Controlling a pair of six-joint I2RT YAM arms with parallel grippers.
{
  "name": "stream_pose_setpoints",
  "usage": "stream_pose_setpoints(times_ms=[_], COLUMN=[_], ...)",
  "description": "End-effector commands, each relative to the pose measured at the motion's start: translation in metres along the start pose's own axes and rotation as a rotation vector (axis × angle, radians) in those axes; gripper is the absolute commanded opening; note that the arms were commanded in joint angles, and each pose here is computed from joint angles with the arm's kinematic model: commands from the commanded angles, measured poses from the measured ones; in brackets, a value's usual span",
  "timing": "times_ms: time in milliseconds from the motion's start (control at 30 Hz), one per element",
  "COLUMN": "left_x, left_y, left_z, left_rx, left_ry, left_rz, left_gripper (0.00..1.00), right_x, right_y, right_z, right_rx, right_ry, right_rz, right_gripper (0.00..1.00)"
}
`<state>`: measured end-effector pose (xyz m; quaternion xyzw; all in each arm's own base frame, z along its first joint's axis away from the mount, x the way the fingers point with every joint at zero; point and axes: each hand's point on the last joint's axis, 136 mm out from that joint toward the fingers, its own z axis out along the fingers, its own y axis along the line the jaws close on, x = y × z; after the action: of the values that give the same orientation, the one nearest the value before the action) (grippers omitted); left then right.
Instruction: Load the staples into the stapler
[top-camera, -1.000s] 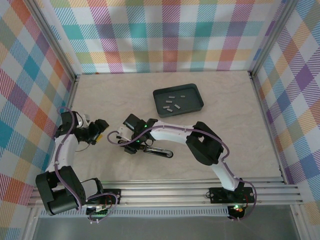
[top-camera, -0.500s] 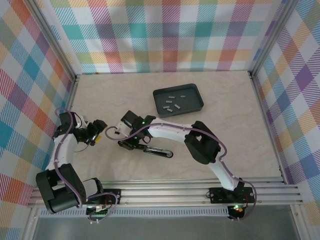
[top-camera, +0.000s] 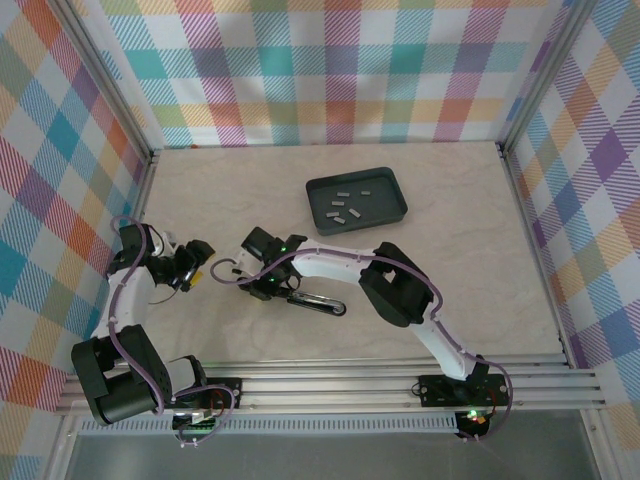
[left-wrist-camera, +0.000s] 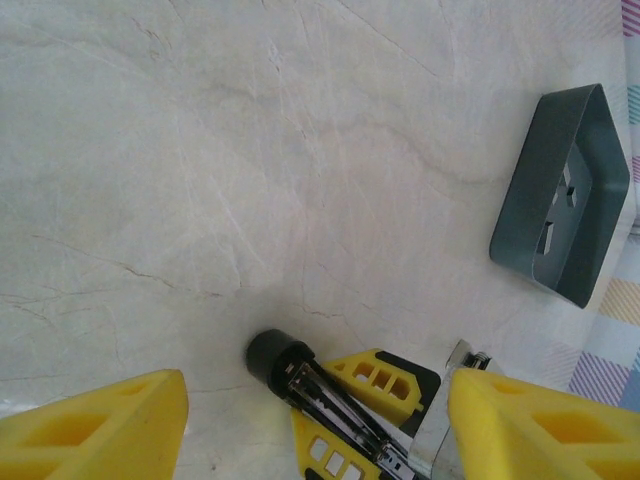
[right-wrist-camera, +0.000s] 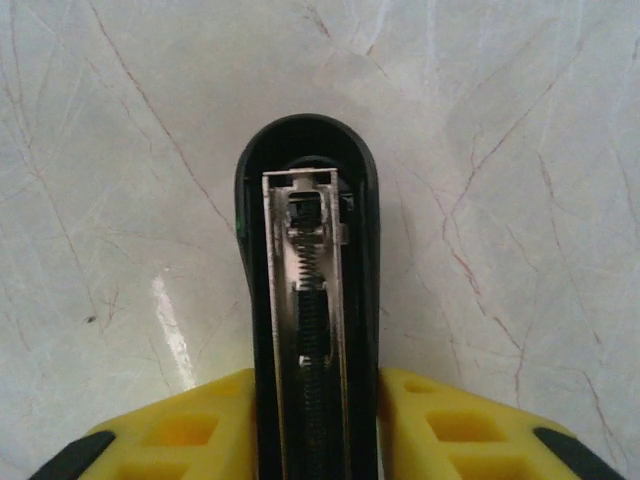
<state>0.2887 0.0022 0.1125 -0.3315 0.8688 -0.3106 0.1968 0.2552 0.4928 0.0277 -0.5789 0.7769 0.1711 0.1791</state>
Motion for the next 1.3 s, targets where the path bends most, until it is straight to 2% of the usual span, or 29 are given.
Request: stream_pose_setpoints(times_ms=[0, 67, 300, 400, 500, 667, 767, 833, 1033, 1167, 1267], left_x=[0.001, 0.000, -0.004, -0.004, -0.001, 0.027, 0.043, 0.049, 0.080, 0.115, 0.134], left_y=[0.000, -0.004, -0.025, -0.042, -0.061, -0.099, -0.100, -0.098, -0.107, -0.099, -0.089], left_z=[-0.002, -0.004, -0.014, -0.021, -0.028, -0.045, -0.051, -0.051, -0.055, -0.051, -0.052], left_rx=[0.009, 0.019, 0.091, 0.135, 0.178, 0.309, 0.319, 0.320, 0.438, 0.470, 0.509], left_ry=[0.008, 0.002, -0.037, -0.083, -0.136, -0.206, -0.217, -0.215, -0.095, 0.047, 0.136], left_rz=[0.011, 0.032, 0.126, 0.230, 0.382, 0.768, 1.005, 1.094, 1.371, 1.669, 1.840], left_gripper=[0.70, 0.70, 0.69, 0.68, 0.68, 0.68, 0.68, 0.68, 0.65, 0.67, 0.70], right_x=[-0.002, -0.007, -0.019, -0.022, -0.022, -0.020, -0.018, -0.020, -0.011, -0.004, 0.000], right_y=[-0.005, -0.005, -0.006, -0.003, -0.002, 0.009, 0.013, 0.016, 0.022, 0.020, 0.021], right_z=[0.003, -0.003, -0.034, -0.048, -0.058, -0.076, -0.085, -0.091, -0.099, -0.103, -0.105], right_rx=[0.007, 0.011, -0.008, -0.025, -0.036, -0.081, -0.110, -0.144, -0.181, -0.194, -0.199], right_ry=[-0.013, -0.041, -0.161, -0.219, -0.263, -0.361, -0.404, -0.430, -0.492, -0.500, -0.519], right_rz=[-0.011, -0.018, -0.010, -0.024, -0.039, -0.113, -0.149, -0.153, -0.231, -0.226, -0.252], right_gripper=[0.24, 0.21, 0.17, 0.16, 0.15, 0.11, 0.10, 0.10, 0.09, 0.09, 0.09])
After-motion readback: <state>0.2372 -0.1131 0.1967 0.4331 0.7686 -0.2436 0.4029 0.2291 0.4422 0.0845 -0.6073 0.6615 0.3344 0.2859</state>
